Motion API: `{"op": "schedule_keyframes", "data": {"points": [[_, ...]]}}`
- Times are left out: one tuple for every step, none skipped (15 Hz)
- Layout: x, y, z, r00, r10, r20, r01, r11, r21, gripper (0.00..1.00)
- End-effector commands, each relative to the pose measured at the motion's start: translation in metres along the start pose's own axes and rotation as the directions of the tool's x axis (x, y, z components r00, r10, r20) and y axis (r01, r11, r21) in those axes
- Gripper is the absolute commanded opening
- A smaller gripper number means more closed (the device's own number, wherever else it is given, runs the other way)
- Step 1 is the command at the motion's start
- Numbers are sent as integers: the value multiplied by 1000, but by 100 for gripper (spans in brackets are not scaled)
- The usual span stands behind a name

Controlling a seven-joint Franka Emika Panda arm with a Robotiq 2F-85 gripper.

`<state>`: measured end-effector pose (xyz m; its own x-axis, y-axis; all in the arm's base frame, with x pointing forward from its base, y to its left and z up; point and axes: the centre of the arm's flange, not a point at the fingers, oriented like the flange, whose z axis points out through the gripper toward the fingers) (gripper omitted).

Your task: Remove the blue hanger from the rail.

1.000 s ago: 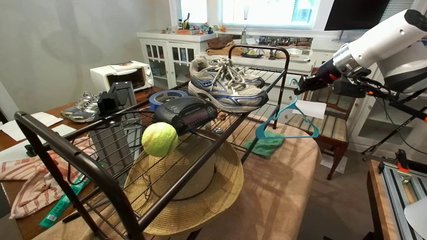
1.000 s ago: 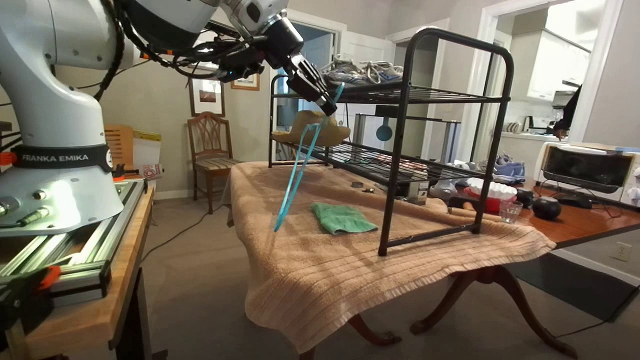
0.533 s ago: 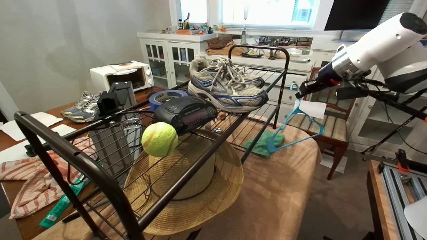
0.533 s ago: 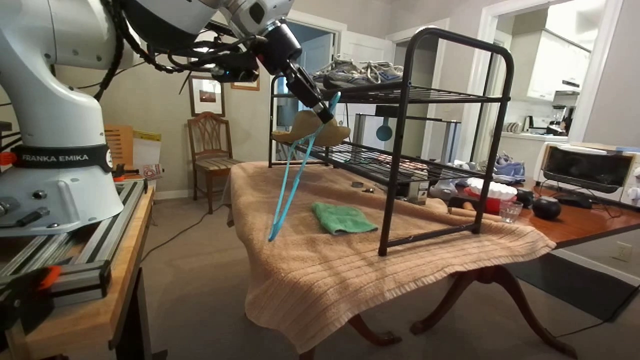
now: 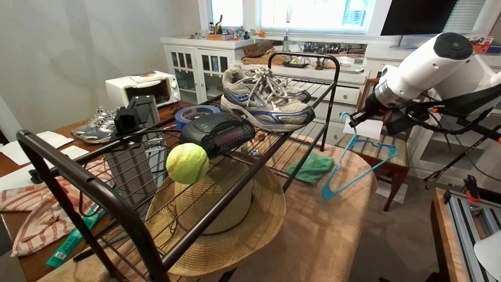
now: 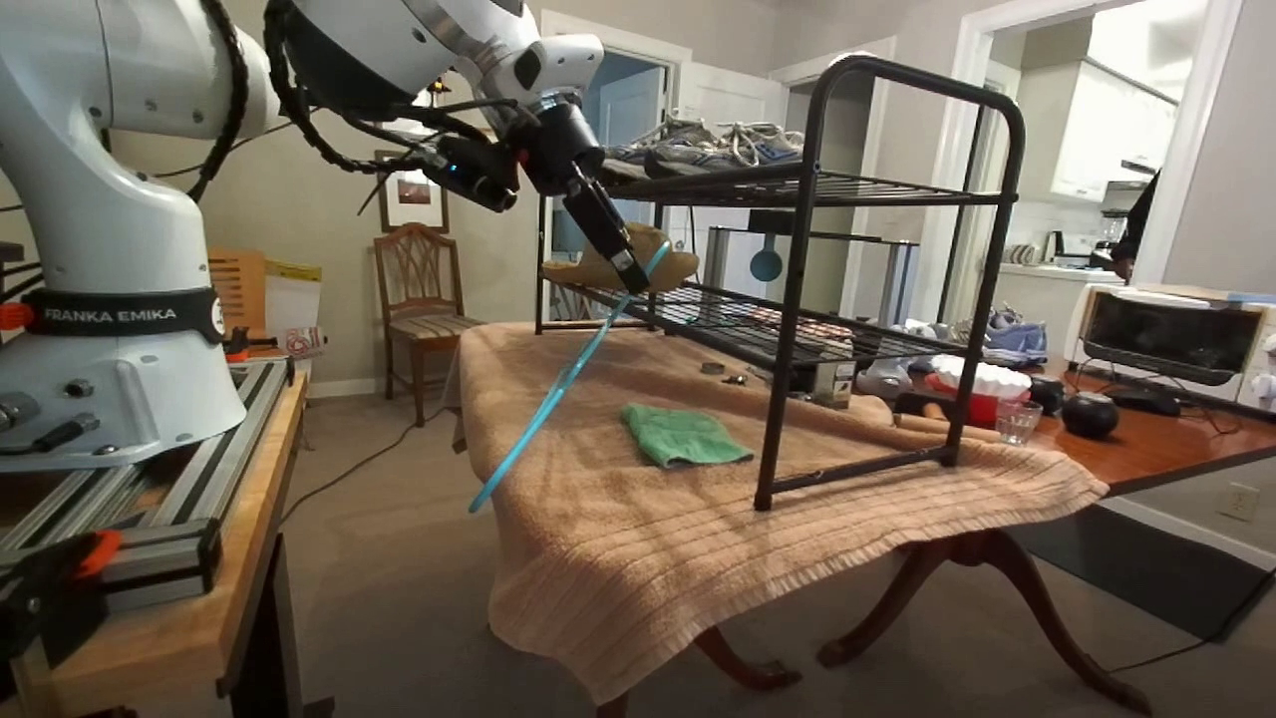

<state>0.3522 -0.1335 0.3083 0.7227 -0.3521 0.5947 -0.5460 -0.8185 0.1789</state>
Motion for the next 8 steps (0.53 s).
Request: {"op": "schedule_keyframes", "data": {"points": [[-8, -18, 27, 998, -34, 48, 36, 999, -24, 2], [-7, -21, 31, 997, -32, 67, 34, 999, -18, 2], [-6, -24, 35, 996, -30, 87, 31, 999, -14, 2], [-5, -25, 39, 993, -16, 115, 18, 1000, -21, 2], [-5, -24, 43, 988, 6, 155, -1, 1000, -31, 2], [-6, -24, 48, 982, 30, 185, -24, 999, -31, 2], [-5, -23, 53, 977, 51, 208, -45, 998, -33, 2], [-5, -23, 56, 972, 68, 227, -63, 997, -33, 2]]}}
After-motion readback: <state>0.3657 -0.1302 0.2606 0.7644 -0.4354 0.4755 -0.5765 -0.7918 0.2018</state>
